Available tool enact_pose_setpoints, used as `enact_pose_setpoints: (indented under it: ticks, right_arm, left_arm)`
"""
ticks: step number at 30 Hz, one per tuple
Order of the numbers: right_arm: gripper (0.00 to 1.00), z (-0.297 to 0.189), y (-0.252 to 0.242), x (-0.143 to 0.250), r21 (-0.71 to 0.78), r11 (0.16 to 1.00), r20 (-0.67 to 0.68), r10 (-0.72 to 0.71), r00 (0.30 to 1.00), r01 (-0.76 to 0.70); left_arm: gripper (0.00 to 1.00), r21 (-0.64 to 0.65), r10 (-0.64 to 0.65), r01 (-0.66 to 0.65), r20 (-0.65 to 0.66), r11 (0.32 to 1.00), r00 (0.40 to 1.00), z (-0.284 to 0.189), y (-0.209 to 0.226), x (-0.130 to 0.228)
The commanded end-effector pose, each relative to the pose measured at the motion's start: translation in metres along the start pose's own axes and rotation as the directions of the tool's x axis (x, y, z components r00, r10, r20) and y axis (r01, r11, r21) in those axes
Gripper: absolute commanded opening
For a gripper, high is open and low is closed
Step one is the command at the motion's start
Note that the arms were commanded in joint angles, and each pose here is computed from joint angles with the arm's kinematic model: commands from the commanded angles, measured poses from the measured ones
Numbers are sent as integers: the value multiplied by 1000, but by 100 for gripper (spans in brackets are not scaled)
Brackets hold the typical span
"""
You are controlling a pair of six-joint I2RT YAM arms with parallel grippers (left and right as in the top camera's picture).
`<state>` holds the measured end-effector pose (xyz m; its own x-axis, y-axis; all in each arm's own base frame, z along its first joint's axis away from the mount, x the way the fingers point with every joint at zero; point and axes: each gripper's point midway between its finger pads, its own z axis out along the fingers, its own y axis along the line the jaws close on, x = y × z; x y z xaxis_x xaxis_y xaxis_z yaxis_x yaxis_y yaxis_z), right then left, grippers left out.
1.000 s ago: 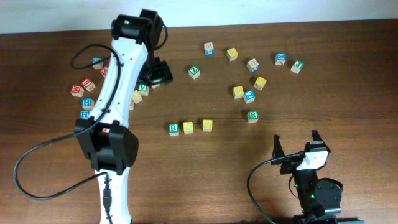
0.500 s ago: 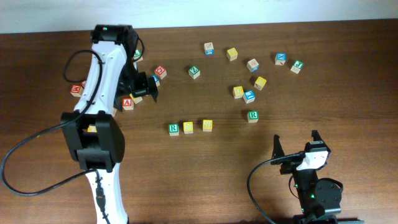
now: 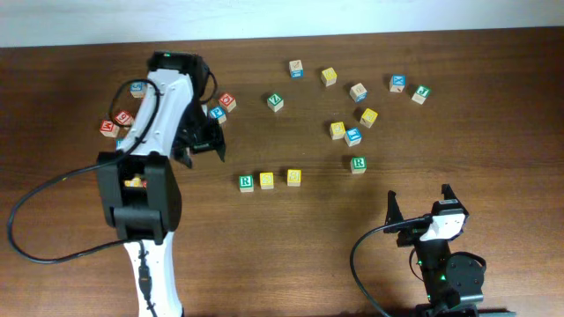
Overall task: Spell out RSS
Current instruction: 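Lift the left gripper away from the R S S row, then raise the right arm and move its gripper toward the block row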
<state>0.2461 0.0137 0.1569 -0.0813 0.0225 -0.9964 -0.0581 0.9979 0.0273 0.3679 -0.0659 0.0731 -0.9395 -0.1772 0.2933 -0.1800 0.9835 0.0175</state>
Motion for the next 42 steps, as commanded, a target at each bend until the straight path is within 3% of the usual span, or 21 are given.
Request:
enact_pose_setpoints:
  ticks: [1,2,3,4,6,9,11,14,16,17,22,25,30,33,36,40,42]
  right_arm:
    - [98,0,-3,3,15,1000,-6,9,1000,-9]
    - [98,0,-3,3,15,1000,-6,9,1000,-9]
    - [98,0,-3,3,15,1000,-6,9,1000,-9]
    - [98,0,-3,3,15,1000,-6,9,1000,-9]
    - [98,0,-3,1,13,1000,4,10,1000,-10]
    - [98,-7,47,-9,-278,945,-9,179,984,-174]
    - [98,-20,79,-22,-469,851,-33,250,968,-236]
    - [98,-27,91,-24,-536,809,-54,253,966,-242]
    - [98,-30,94,-33,-555,774,-67,321,945,-303]
    - [98,-36,99,-45,-601,746,-39,332,943,-287]
    - [98,-62,114,-86,-700,686,32,309,951,-199]
    - [99,-71,115,-106,-694,707,75,261,962,-138]
    - [98,-80,115,-145,-676,734,115,198,974,-69]
    - [98,-60,115,-158,-656,745,-14,147,989,-120]
    - [98,-38,115,-161,-628,754,-179,101,979,-192]
    - [98,-11,111,-163,-565,780,-381,41,924,-268]
    - [98,3,101,-152,-457,823,-523,58,850,-338]
  left_arm:
    - [58,-15,38,-39,-31,999,999,23,-11,7]
    - [53,-17,42,-43,-33,999,999,26,-12,8]
    - [41,-21,48,-49,-40,999,998,32,-14,9]
    - [37,-21,53,-54,-42,998,998,33,-14,10]
    - [37,-7,78,-78,-44,997,996,29,-16,11]
    - [31,89,89,-90,18,992,996,-1,-32,9]
    - [32,144,122,-148,175,978,977,-51,-40,12]
    - [31,152,137,-197,333,969,933,-104,-34,31]
    - [7,144,138,-215,415,966,899,-133,-29,50]
    - [0,136,143,-219,423,966,895,-137,-28,56]
    - [0,87,212,-246,290,965,933,-112,-35,93]
    - [0,64,249,-284,327,957,912,-114,-47,93]
    - [0,14,211,-239,420,971,883,-138,-35,108]
    - [0,-2,200,-231,508,973,838,-162,-22,120]
    - [0,-15,201,-224,500,975,842,-161,-17,125]
    - [0,-32,204,-215,478,976,854,-145,-17,118]
    - [0,-17,173,-188,480,982,860,-135,-19,110]
